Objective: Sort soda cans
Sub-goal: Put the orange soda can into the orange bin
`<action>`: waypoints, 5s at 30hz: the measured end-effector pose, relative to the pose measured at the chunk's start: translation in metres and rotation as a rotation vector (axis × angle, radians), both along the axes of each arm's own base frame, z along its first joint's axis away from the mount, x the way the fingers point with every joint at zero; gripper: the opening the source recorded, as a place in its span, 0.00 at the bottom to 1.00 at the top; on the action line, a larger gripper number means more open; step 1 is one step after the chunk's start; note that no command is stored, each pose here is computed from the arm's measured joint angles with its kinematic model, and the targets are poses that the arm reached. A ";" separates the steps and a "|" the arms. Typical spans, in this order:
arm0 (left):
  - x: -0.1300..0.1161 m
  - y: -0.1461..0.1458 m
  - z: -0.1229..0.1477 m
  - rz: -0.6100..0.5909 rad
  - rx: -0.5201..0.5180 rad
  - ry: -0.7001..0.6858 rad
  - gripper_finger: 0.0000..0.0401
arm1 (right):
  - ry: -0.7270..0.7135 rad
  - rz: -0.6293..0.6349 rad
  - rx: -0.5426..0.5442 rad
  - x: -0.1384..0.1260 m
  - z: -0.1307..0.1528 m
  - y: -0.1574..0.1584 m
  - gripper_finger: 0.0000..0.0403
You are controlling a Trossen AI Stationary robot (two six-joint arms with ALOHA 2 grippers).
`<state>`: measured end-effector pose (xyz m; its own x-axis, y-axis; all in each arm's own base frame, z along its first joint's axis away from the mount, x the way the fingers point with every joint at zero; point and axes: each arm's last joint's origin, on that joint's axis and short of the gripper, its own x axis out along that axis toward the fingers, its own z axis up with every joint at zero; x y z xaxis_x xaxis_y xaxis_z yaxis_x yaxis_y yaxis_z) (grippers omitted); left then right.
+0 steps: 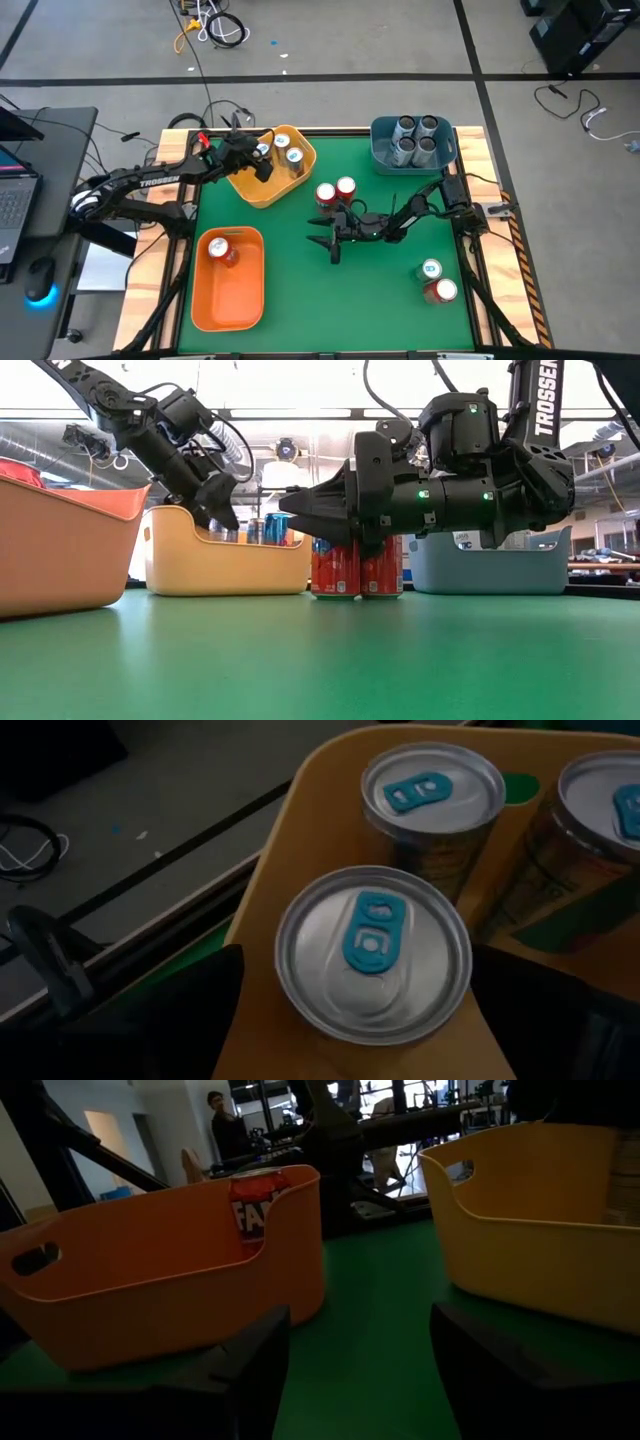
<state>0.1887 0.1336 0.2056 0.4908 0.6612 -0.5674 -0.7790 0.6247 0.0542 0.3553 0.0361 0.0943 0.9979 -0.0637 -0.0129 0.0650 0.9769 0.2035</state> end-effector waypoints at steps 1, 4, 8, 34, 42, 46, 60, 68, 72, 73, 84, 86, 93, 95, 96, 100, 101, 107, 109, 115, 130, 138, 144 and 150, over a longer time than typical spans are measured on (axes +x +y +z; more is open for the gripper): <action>0.000 0.000 0.000 0.000 0.001 -0.002 0.95 | 0.000 0.000 0.000 0.000 0.000 0.000 0.56; 0.000 0.000 0.000 -0.003 -0.003 -0.003 0.95 | 0.000 0.000 0.000 0.000 0.000 0.000 0.56; -0.001 -0.001 0.004 -0.005 -0.012 0.005 0.96 | 0.002 0.000 0.010 0.000 0.000 0.000 0.55; -0.008 -0.071 0.100 -0.382 0.107 -0.222 0.85 | 0.096 0.077 -0.097 -0.005 0.047 0.001 0.51; 0.010 -0.097 0.097 -0.620 0.038 -0.257 0.69 | 0.233 0.084 -0.178 -0.034 0.105 -0.001 0.50; 0.027 -0.101 0.083 -0.676 -0.007 -0.210 0.64 | 0.352 -0.011 -0.161 -0.057 0.142 -0.013 0.54; 0.033 -0.102 0.095 -0.757 0.121 -0.294 0.53 | 0.733 -0.067 -0.076 -0.028 0.175 -0.069 0.80; -0.015 -0.107 0.122 -0.720 0.180 -0.366 0.53 | 0.939 -0.034 -0.181 0.014 0.164 -0.077 0.92; -0.031 -0.109 0.122 -0.696 0.134 -0.357 0.53 | 1.016 -0.011 -0.185 0.026 0.153 -0.083 0.94; -0.034 -0.110 0.123 -0.692 0.134 -0.359 0.53 | 1.030 0.001 -0.181 0.028 0.150 -0.085 0.94; -0.039 -0.110 0.122 -0.679 0.130 -0.335 0.53 | 1.106 0.045 -0.159 0.041 0.123 -0.094 0.85; -0.040 -0.110 0.122 -0.663 0.137 -0.331 0.53 | 1.101 0.050 -0.160 0.041 0.124 -0.090 0.76; -0.040 -0.108 0.124 -0.624 0.160 -0.344 0.53 | 0.997 0.107 -0.194 0.053 0.154 -0.065 0.71; -0.042 -0.109 0.127 -0.622 0.171 -0.369 0.53 | 0.920 0.119 -0.221 0.060 0.177 -0.058 0.71; -0.043 -0.109 0.129 -0.622 0.180 -0.385 0.53 | 0.878 0.124 -0.233 0.063 0.190 -0.054 0.71; -0.054 -0.110 0.137 -0.621 0.209 -0.429 0.48 | 0.695 0.177 -0.256 0.075 0.233 -0.042 0.71; -0.058 -0.111 0.140 -0.622 0.223 -0.436 0.46 | 0.658 0.195 -0.268 0.078 0.241 -0.038 0.71; -0.079 -0.112 0.162 -0.576 0.319 -0.442 0.32 | 0.573 0.269 -0.346 0.113 0.252 -0.021 0.71; -0.083 -0.112 0.166 -0.561 0.325 -0.425 0.26 | 0.560 0.293 -0.357 0.125 0.256 -0.018 0.71; -0.093 -0.113 0.178 -0.562 0.324 -0.415 0.08 | 0.553 0.360 -0.385 0.147 0.240 -0.015 0.71; -0.096 -0.113 0.172 -0.547 0.291 -0.359 0.01 | 0.531 0.435 -0.332 0.177 0.196 -0.008 0.71; -0.096 -0.113 0.171 -0.548 0.285 -0.352 0.01 | 0.551 0.457 -0.322 0.186 0.174 -0.007 0.71; -0.095 -0.113 0.171 -0.545 0.271 -0.355 0.01 | 0.603 0.464 -0.312 0.186 0.164 -0.009 0.71; -0.095 -0.113 0.170 -0.546 0.270 -0.353 0.01 | 0.661 0.481 -0.316 0.183 0.160 -0.009 0.71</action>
